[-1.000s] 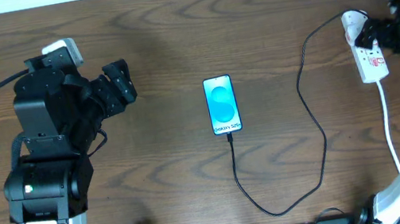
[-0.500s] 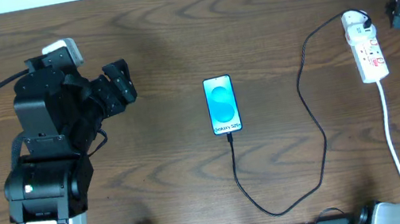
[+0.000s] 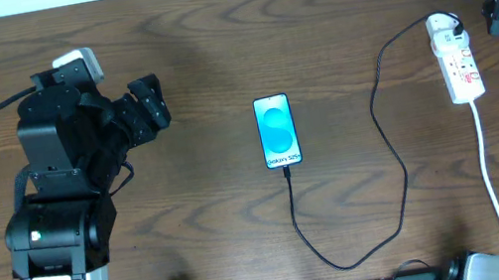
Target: Plug charger to phone and switch on socket
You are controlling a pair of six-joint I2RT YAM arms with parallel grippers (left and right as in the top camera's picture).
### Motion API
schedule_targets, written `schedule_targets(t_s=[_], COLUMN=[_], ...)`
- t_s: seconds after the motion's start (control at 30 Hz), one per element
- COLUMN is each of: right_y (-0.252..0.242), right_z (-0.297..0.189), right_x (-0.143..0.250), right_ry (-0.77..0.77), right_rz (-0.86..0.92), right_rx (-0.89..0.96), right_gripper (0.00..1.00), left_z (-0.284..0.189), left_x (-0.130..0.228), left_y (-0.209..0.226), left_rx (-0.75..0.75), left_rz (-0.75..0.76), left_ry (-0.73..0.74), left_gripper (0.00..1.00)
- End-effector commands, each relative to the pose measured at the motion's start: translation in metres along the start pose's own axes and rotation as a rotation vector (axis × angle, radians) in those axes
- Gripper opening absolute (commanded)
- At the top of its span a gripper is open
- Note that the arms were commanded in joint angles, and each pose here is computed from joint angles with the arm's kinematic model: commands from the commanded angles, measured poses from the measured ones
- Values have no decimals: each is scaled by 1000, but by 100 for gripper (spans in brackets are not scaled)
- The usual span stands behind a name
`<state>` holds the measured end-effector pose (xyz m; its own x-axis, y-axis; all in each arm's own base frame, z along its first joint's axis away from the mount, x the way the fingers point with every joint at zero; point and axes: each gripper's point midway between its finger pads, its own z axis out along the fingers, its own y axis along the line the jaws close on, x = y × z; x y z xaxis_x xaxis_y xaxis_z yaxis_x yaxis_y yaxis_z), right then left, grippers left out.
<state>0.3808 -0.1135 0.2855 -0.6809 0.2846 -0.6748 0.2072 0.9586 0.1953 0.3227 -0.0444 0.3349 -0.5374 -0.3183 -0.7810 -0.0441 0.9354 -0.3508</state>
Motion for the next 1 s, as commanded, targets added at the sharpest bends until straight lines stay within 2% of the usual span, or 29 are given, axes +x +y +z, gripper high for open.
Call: schedule_targets(t_s=[0.0,0.5,0.8,0.97], right_y=[-1,-1,-1,-1], right_z=[-4,-4,-4,-4], right_x=[-5,-5,-5,-5], right_ry=[-16,-16,-16,-16], right_rz=[7,7,7,7], right_rx=[3,3,3,3], right_gripper=[99,99,99,99], left_z=[-2,-11,-23,-23], left_x=[-4,3,54,75], left_y=[1,2,38,60], left_rx=[-10,-9,-107,-150], left_rz=[13,15,14,14], left_ry=[-12,-9,-6,-82], left_gripper=[87,87,87,87])
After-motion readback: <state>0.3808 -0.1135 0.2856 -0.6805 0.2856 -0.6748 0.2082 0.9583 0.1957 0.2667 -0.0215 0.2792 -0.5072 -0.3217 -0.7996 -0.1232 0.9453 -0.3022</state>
